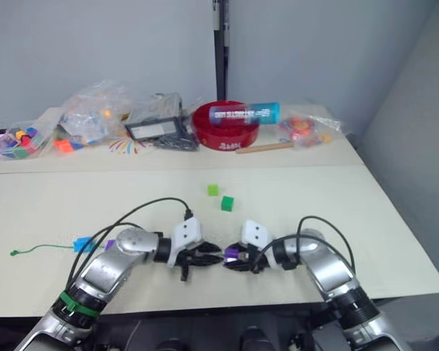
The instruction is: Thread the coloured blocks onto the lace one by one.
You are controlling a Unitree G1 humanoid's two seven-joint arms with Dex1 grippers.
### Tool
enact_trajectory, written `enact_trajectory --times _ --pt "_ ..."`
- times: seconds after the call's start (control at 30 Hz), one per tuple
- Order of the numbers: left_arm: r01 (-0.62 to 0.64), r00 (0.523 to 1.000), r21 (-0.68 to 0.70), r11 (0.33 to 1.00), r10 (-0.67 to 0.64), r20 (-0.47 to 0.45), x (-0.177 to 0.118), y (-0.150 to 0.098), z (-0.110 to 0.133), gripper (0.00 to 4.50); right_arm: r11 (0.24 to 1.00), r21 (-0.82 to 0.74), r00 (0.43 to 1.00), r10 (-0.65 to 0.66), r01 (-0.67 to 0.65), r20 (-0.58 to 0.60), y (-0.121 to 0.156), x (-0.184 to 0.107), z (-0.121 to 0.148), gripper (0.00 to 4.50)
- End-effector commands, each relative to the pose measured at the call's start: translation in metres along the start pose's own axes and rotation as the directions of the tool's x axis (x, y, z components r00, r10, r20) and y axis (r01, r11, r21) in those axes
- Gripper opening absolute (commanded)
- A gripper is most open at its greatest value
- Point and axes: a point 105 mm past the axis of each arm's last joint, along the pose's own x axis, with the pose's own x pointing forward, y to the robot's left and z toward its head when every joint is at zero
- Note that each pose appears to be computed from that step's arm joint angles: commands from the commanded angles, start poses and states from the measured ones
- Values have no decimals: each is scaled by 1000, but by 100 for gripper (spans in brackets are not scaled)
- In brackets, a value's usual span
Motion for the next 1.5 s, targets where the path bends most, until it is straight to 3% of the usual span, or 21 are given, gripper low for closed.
enact_trajectory --times 0.03,0.07,0.37,0.67,0.7,1.17,1.43,1.47,1.5 --pt "-15 1000 31 999 14 24 -17 0 10 276 999 7 998 -42 42 -49 -5 -2 -10 139" --pt "-9 1000 25 1000 9 7 -21 -1 5 302 999 6 998 -42 42 -50 -5 -2 -10 139" --pt "-15 999 -18 1000 14 -34 -12 -7 -17 302 999 5 998 -47 47 -48 -6 -3 -8 139" --pt "6 1000 -24 1000 -7 -19 -7 -10 -15 20 999 6 997 -53 53 -51 -6 -5 -9 139" --pt "7 1000 -23 1000 -7 -19 -7 -10 -15 5 999 6 997 -53 53 -51 -6 -5 -9 139" --pt "41 999 25 999 -42 30 16 -12 3 5 999 4 998 -41 42 -44 -6 2 -6 139" --pt "-18 1000 30 999 18 15 6 -2 1 5 1000 3 999 -29 29 -41 -7 6 -3 139" --pt "-26 999 33 999 26 20 5 -1 2 59 1000 3 999 -27 27 -41 -7 6 -2 139" --pt "-25 999 33 999 24 25 3 -1 3 87 1000 4 999 -29 29 -37 -7 5 -1 189"
